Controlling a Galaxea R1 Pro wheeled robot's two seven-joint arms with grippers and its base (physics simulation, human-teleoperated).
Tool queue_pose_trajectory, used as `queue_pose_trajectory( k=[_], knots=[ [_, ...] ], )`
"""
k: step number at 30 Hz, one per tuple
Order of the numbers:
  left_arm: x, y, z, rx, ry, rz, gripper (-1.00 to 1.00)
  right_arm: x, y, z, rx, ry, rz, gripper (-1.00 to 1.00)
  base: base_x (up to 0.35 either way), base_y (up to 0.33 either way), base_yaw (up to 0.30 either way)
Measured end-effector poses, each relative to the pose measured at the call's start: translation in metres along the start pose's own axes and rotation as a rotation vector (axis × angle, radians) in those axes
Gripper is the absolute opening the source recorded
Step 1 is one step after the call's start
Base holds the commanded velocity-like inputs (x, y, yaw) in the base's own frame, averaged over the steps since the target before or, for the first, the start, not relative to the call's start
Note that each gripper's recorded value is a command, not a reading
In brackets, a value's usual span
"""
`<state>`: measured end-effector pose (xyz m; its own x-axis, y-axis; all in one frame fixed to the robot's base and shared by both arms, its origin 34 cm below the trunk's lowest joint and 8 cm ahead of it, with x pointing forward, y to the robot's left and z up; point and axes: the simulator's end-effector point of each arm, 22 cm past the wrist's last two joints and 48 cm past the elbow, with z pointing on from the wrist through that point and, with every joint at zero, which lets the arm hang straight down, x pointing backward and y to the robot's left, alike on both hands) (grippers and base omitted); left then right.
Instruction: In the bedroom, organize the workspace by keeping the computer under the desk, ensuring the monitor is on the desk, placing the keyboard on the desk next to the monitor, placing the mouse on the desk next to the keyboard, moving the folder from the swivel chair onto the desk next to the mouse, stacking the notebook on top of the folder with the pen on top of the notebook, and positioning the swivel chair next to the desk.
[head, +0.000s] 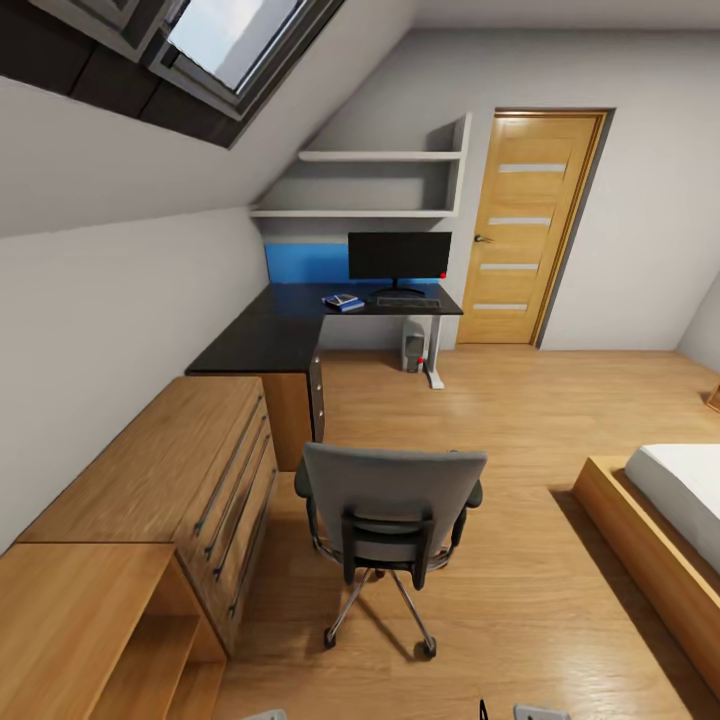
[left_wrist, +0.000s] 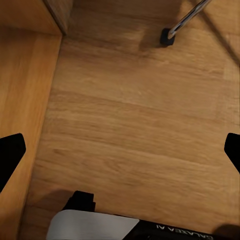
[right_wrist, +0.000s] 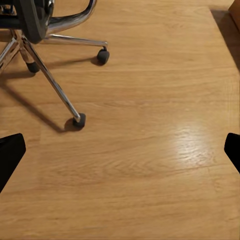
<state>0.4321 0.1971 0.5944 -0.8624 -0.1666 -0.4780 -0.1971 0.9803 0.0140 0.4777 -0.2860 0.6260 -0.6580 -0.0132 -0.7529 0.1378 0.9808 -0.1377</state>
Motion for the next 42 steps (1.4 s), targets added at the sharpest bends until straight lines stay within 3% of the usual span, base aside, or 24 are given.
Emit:
queue_pose_trajectory(
  k=[42],
  knots=[
    [0.026, -0.001, 0.054, -0.001, 0.0, 0.0, 1.0, 0.041, 0.008, 0.041, 0.0, -0.001, -0.001, 1.0, 0.0, 0.0, 0.0]
  ],
)
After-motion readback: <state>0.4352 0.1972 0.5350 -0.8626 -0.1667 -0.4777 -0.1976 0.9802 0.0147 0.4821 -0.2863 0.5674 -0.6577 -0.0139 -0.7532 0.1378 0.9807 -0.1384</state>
